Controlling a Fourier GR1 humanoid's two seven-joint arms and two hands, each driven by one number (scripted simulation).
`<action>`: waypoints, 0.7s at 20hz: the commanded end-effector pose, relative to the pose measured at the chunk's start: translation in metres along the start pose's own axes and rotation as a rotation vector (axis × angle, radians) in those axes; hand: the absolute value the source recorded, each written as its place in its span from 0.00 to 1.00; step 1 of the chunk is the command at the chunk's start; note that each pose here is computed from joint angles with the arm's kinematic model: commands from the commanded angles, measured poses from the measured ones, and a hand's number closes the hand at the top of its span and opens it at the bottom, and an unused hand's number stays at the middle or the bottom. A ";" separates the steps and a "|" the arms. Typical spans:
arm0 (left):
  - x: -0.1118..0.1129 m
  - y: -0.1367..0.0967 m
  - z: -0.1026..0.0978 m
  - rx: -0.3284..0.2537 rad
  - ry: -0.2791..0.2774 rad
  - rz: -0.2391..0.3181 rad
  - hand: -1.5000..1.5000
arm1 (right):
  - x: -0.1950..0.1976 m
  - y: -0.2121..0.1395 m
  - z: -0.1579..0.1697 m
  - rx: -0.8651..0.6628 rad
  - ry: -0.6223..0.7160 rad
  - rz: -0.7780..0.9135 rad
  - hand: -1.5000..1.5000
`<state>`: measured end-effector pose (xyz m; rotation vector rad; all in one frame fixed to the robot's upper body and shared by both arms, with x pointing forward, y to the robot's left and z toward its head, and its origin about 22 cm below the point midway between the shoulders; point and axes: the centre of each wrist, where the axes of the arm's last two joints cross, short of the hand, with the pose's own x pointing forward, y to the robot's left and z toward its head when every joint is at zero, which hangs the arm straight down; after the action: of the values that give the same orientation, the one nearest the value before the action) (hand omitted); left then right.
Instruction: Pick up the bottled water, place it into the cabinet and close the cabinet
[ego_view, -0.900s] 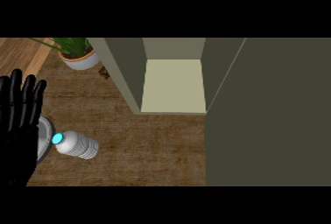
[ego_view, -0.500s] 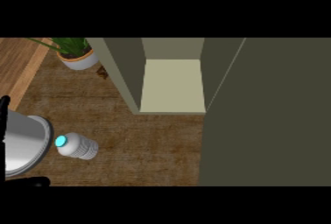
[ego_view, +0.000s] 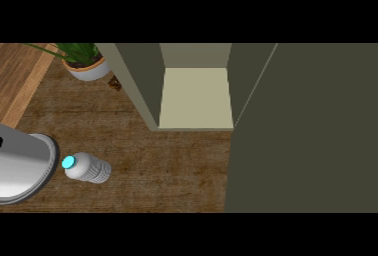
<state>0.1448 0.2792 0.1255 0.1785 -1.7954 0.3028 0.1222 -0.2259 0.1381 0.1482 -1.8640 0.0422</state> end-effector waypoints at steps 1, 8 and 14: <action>0.006 0.008 0.018 0.056 0.029 -0.005 0.00 | 0.010 -0.001 0.027 0.000 0.018 -0.012 0.00; 0.005 -0.007 0.031 0.047 0.087 -0.048 0.00 | 0.018 0.008 0.033 0.011 0.021 0.001 0.00; -0.038 0.013 0.025 0.134 0.061 -0.083 0.00 | 0.020 0.008 0.049 -0.012 0.031 -0.014 0.00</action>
<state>0.1320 0.2711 0.0971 0.2791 -1.7005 0.3474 0.0879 -0.2243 0.1259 0.1541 -1.8054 0.0449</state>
